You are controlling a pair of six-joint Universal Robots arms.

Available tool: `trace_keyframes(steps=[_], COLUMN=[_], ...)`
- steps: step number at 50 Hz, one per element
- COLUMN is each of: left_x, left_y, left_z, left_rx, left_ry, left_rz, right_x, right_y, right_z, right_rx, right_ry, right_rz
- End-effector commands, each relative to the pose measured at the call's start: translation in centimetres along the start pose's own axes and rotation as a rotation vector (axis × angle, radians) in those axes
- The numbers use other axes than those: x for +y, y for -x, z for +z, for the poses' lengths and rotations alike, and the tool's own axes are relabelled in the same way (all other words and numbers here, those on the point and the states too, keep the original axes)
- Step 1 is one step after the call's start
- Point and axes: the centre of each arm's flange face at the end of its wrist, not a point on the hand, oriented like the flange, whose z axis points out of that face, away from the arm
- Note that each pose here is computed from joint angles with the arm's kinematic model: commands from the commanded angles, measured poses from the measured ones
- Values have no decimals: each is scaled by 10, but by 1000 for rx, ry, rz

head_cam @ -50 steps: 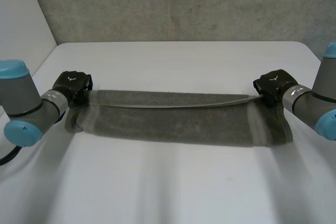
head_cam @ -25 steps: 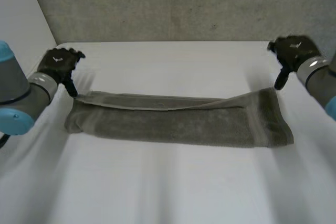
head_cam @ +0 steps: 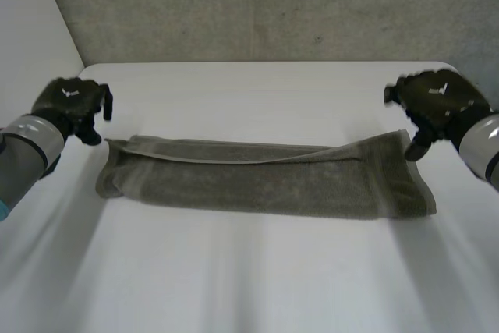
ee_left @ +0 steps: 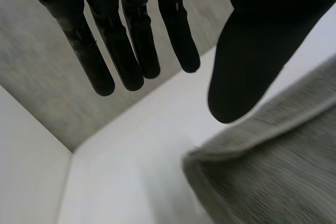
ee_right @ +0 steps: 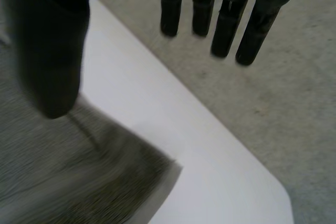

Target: Fold the laundry

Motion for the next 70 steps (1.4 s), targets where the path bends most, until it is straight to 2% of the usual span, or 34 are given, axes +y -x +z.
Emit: trace_keyframes(steps=[1,7,14,25,32,40,52,60,70], left_x=[24,36,47,62,50,36,41,41,32], left_y=[-14,-18,-14,-13,-8,-6,-17,-19,-20], left_z=[2,13,46,83,91,79,36,27,21], left_rx=[118,152,144,149,122,95,99,65,59], left_ry=[123,146,143,161,95,40,42,-39,-74], left_rz=[-23,0,44,40,33,-39,-40,-25,-35], right_x=[19,42,65,69,70,71,86,103,109], right_y=[14,23,31,31,30,28,17,19,18], right_z=[-10,-16,-13,-11,-9,-5,10,21,18], right_rx=[-46,-75,-129,-130,-122,-103,-40,-45,-55], right_ry=[55,122,137,149,142,117,92,122,169], right_rz=[-36,-14,20,25,22,15,10,17,40])
